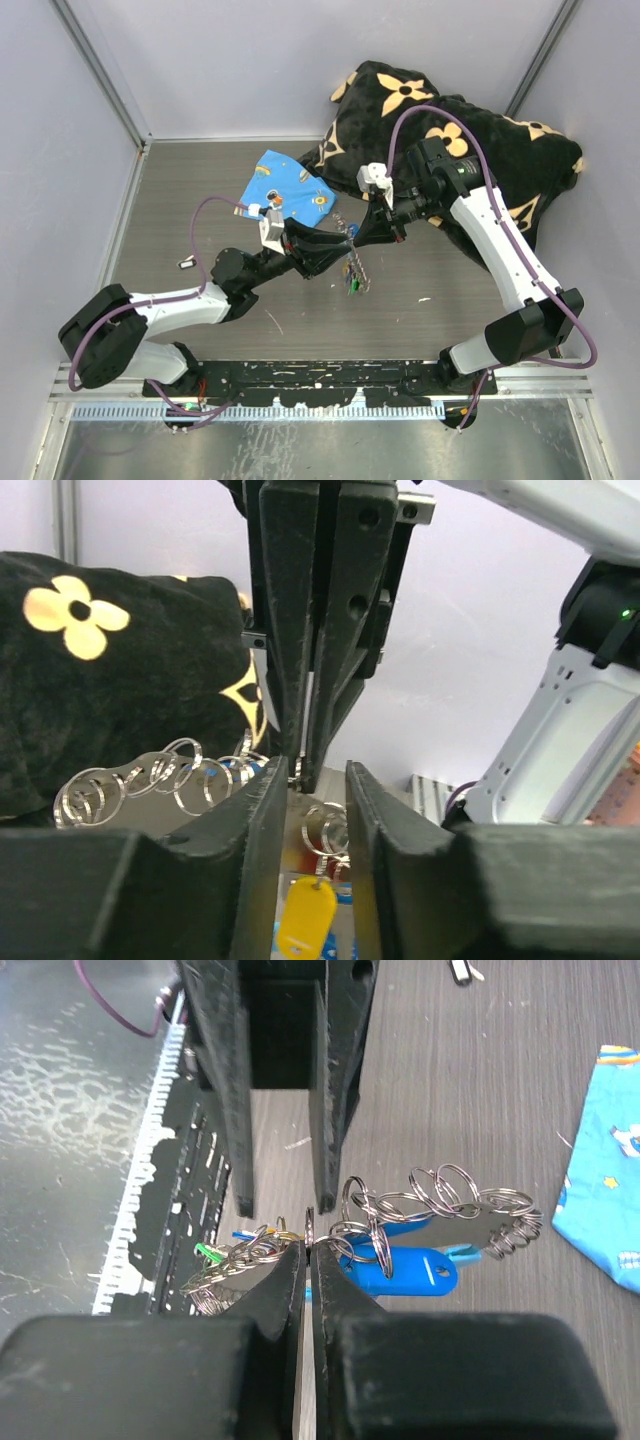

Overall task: Remove the keys from the keyring
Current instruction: Remove the key from the keyring.

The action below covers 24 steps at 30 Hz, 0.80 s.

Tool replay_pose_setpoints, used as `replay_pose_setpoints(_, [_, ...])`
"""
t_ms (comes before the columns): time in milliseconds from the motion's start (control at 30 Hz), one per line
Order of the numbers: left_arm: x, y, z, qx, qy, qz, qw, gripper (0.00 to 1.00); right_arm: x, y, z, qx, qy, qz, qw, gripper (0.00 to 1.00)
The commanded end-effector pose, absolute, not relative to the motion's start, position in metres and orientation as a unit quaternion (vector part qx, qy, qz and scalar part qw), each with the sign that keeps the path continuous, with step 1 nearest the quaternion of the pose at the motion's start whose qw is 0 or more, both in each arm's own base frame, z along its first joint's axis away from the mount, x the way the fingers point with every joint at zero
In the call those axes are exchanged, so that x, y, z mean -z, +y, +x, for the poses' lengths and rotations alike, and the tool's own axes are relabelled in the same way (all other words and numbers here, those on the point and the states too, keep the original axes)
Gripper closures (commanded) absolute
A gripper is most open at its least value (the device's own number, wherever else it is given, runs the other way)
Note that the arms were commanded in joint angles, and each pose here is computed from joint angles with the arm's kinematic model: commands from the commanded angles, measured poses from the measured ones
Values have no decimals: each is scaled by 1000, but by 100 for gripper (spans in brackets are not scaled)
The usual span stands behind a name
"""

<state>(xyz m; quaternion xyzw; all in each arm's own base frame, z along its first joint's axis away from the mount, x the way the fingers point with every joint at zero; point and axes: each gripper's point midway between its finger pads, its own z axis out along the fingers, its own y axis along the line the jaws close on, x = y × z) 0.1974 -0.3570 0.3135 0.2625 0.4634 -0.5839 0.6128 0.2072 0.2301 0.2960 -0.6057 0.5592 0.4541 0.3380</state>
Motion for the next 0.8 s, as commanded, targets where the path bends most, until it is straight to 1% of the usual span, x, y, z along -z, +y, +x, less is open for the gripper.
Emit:
replay_pose_setpoints(0, [-345,-344,191,579,418,272,644,64,-312,225,212,-385,564,-636,359,98])
replay_pose_setpoints(133, [-333,-341,184,543,440,325,637,58,-305,220,215,-319,584,-666,338,98])
replay_pose_setpoints(267, [-314,-344,178,510,467,386,611,57,-297,213,215,-252,588,-705,306,98])
replay_pose_setpoints(433, [-315,-350,174,502,451,412,613,63,-291,212,217,-207,597,-723,278,98])
replay_pose_setpoints(600, [-318,-363,179,487,446,416,625,70,-289,216,217,-197,600,-727,271,98])
replay_pose_setpoints(767, [-317,-368,184,477,448,411,634,73,-289,216,217,-194,599,-728,271,98])
